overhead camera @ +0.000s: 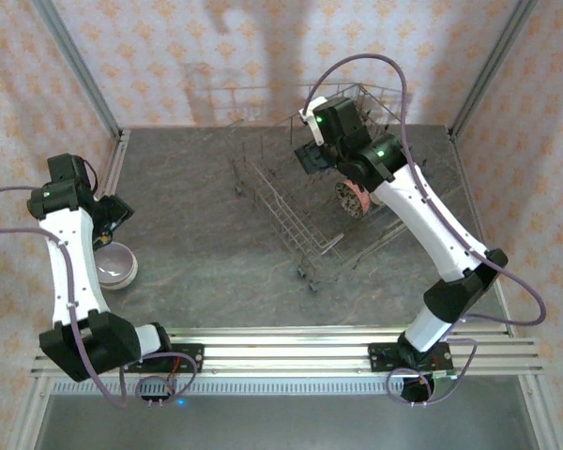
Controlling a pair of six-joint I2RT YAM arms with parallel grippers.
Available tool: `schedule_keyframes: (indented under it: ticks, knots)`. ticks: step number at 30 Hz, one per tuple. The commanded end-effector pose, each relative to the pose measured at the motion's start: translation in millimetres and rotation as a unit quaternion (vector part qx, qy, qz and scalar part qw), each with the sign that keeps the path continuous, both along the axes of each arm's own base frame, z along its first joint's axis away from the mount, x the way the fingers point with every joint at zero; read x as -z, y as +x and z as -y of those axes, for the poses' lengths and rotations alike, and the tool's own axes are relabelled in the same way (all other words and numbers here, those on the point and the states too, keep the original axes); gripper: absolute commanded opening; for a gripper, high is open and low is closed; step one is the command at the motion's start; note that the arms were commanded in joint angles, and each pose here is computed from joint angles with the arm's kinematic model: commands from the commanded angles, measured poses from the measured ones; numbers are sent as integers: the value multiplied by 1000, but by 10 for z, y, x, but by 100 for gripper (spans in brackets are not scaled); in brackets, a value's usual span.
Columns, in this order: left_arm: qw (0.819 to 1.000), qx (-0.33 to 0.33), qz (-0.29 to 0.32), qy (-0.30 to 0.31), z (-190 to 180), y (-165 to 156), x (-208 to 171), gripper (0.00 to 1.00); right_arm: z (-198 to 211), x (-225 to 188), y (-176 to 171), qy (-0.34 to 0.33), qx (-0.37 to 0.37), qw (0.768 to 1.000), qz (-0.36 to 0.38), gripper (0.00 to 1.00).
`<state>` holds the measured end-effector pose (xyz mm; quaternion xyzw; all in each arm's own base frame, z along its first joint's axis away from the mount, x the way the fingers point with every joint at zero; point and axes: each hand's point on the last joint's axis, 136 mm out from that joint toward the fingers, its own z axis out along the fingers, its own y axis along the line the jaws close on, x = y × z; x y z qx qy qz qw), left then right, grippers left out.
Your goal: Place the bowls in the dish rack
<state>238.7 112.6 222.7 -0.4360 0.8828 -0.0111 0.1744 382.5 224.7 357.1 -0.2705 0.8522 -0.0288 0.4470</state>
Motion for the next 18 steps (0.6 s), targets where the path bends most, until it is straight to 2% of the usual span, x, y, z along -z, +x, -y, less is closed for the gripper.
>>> schedule_keyframes:
  ticks: [1, 5, 18]
  knots:
    - [995, 28, -75, 55, -176, -221, 29, 69, -136, 111, -52, 29, -18, 999, -40, 88]
    - [992, 24, -100, 80, -327, -275, 69, 69, -235, 207, -43, 41, -31, 997, -54, 88]
    - [977, 29, -194, 83, -630, -423, 427, 70, -359, 393, -81, 51, -60, 994, -80, 87]
